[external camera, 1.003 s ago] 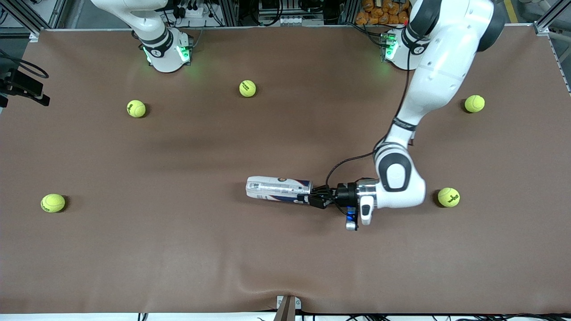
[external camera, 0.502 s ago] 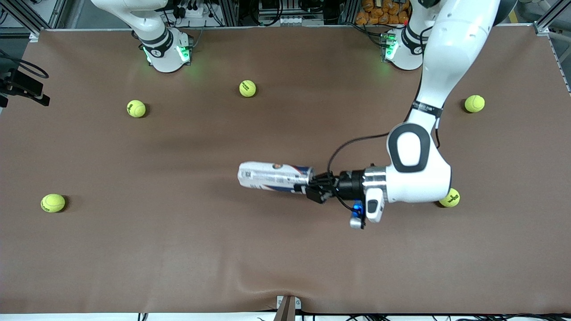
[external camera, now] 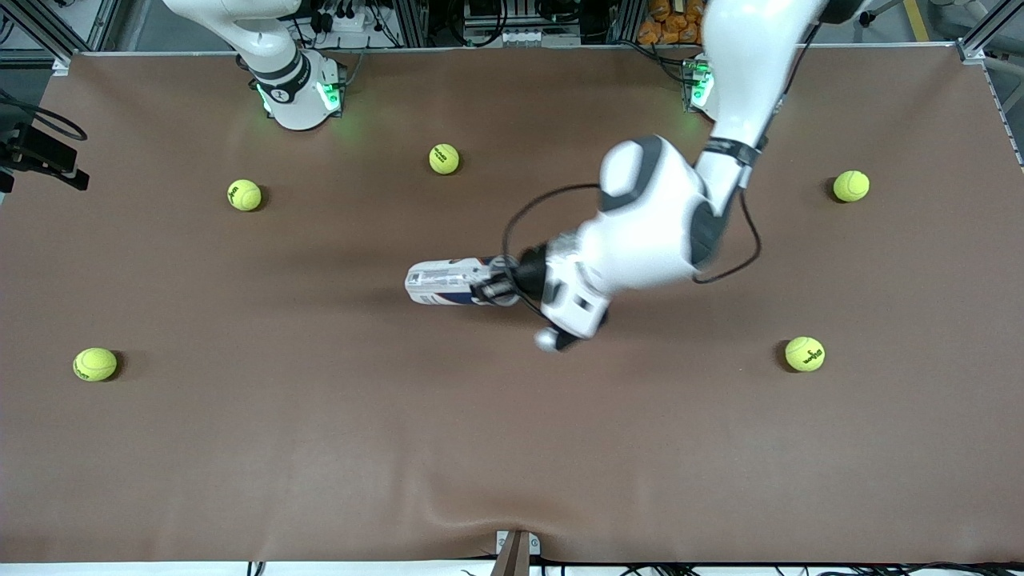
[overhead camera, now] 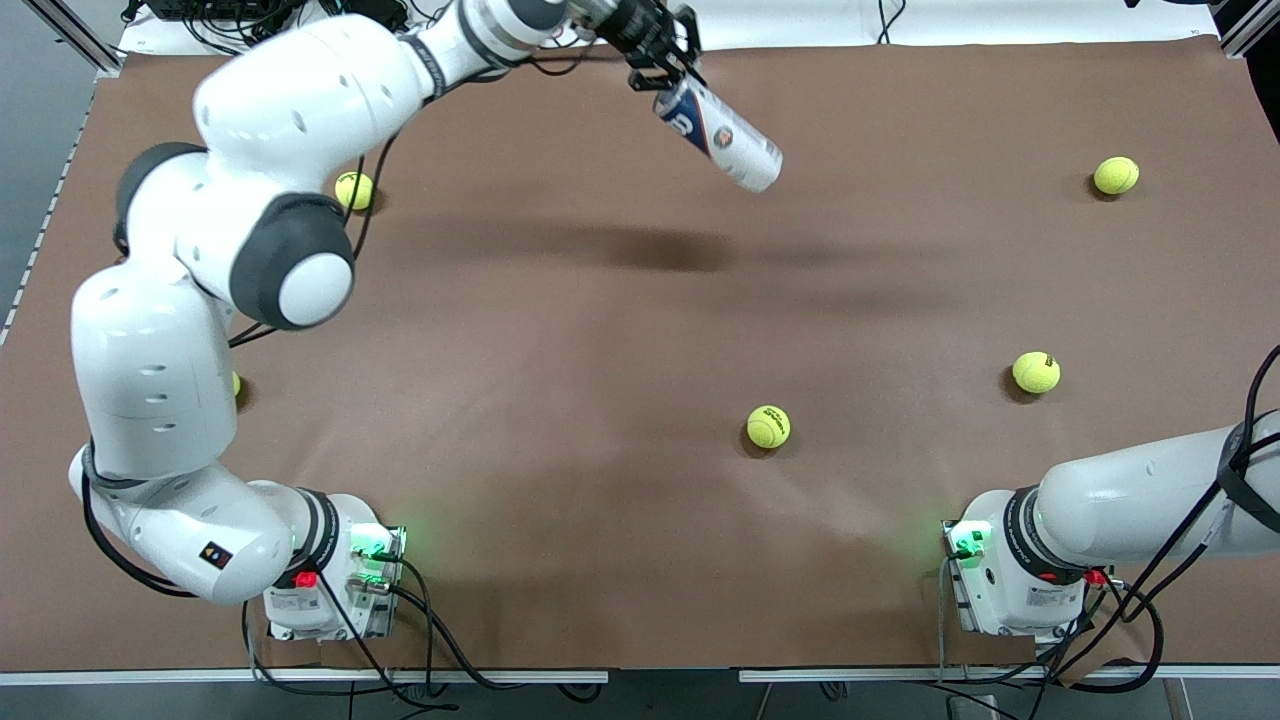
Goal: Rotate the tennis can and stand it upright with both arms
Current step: 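Lift the can with the left gripper and rotate it upright, then lower the upright can onto the table and open the left gripper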
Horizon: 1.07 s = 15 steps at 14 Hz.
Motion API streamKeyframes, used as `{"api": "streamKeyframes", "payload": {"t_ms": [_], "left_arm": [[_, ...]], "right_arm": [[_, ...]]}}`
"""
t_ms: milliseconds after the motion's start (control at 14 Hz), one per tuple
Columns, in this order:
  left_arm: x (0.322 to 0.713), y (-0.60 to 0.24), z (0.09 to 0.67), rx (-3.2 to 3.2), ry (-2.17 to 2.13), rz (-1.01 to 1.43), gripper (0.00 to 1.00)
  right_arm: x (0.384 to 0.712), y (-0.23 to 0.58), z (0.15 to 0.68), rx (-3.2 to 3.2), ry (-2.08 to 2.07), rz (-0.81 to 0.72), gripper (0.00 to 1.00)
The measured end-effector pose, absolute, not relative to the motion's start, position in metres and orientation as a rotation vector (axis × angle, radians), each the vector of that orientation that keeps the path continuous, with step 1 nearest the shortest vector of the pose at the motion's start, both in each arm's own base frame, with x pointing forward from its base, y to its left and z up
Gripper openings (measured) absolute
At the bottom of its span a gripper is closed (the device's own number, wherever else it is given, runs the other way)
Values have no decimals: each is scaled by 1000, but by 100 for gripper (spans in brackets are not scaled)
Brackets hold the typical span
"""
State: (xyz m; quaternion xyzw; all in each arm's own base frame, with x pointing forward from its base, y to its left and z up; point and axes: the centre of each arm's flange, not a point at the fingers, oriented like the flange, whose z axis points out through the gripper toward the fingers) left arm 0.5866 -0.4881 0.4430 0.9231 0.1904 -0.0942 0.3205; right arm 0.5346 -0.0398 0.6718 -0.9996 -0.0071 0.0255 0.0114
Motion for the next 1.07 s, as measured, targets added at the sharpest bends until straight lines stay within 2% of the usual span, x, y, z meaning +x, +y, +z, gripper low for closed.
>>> {"api": "streamKeyframes", "payload": {"t_ms": [287,645,788,1075], "left_arm": [[533,-540,451,2750,246,62,4],[494,-574,423,3005,-109,370,4],[479,-590,403,3045,-282,401,4],[482,-596,375,3035,-443,412,4]], "right_arm": [[535,-40,672,-3118,-22,80,100],[535,-40,672,-3118,-22,80,100],[535,-40,672,-3118,-22,80,100],[535,-40,672,-3118,-22,80,100]]}}
